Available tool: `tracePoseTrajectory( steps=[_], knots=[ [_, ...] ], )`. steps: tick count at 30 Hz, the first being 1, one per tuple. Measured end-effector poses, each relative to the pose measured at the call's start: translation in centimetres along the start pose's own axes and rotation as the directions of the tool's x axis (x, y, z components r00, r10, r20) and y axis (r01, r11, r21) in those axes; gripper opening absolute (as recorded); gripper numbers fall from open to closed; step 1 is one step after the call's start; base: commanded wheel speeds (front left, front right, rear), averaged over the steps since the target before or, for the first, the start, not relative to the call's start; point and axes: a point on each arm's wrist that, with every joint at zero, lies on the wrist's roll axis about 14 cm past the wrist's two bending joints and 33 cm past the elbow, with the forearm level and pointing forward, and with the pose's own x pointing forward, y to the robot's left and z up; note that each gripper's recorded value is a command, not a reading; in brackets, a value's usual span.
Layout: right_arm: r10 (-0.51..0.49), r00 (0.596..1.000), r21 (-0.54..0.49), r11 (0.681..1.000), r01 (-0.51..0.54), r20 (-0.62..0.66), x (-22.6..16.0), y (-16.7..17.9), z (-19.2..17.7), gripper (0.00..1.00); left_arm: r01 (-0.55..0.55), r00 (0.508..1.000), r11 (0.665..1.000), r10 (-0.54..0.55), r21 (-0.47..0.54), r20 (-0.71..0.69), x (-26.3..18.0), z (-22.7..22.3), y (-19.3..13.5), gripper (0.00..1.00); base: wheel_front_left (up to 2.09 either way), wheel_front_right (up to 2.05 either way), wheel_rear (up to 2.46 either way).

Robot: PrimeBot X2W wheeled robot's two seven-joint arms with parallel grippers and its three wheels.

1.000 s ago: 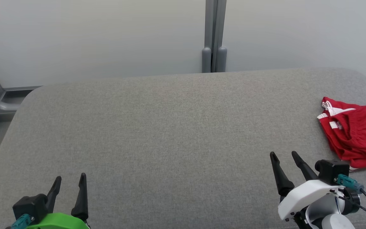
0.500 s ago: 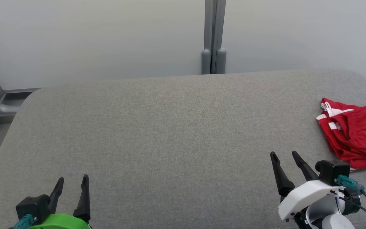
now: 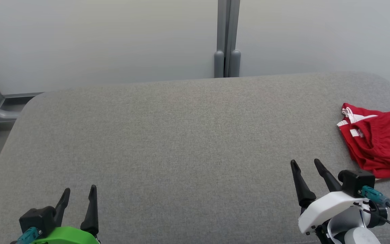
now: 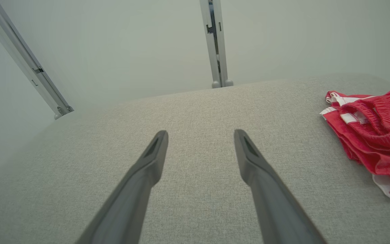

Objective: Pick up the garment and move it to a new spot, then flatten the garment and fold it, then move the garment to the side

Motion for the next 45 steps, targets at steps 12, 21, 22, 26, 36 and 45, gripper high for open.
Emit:
tracePoseTrajectory(
  steps=[12, 21, 22, 26, 36, 45],
  knots=[
    [-0.013, 0.998, 0.004, 1.000, 0.014, -0.057, -0.5, -0.3, -2.0, 0.00, -0.018, 0.998, 1.000, 0.017, -0.017, -0.057, -0.5, -2.1, -0.2, 0.00, 0.00, 0.00, 0.00],
    [-0.054, 0.994, 0.146, 0.987, 0.068, -0.096, -0.9, -1.7, -3.1, 0.00, -0.037, 0.995, 0.987, 0.021, -0.155, -0.102, -0.3, -3.2, -0.6, 0.00, 0.00, 0.00, 0.00],
    [-0.057, 0.994, 0.165, 0.984, 0.072, -0.096, -0.9, -1.8, -3.1, 0.00, -0.038, 0.994, 0.985, 0.020, -0.171, -0.104, -0.2, -3.2, -0.7, 0.00, 0.00, 0.00, 0.00],
    [-0.070, 0.993, 0.232, 0.969, 0.091, -0.096, -0.9, -2.3, -3.1, 0.00, -0.047, 0.993, 0.970, 0.020, -0.239, -0.114, 0.1, -3.3, -0.7, 0.00, 0.00, 0.00, 0.00],
    [-0.097, 0.991, 0.380, 0.916, 0.126, -0.094, -0.8, -3.5, -2.9, 0.00, -0.055, 0.993, 0.923, 0.012, -0.380, -0.114, 1.1, -3.0, -1.1, 0.00, 0.00, 0.00, 0.00],
    [-0.115, 0.990, 0.494, 0.858, 0.141, -0.083, -0.6, -4.4, -2.5, 0.00, -0.052, 0.994, 0.868, 0.000, -0.494, -0.105, 1.9, -2.5, -1.5, 0.00, 0.00, 0.00, 0.00]
  ],
)
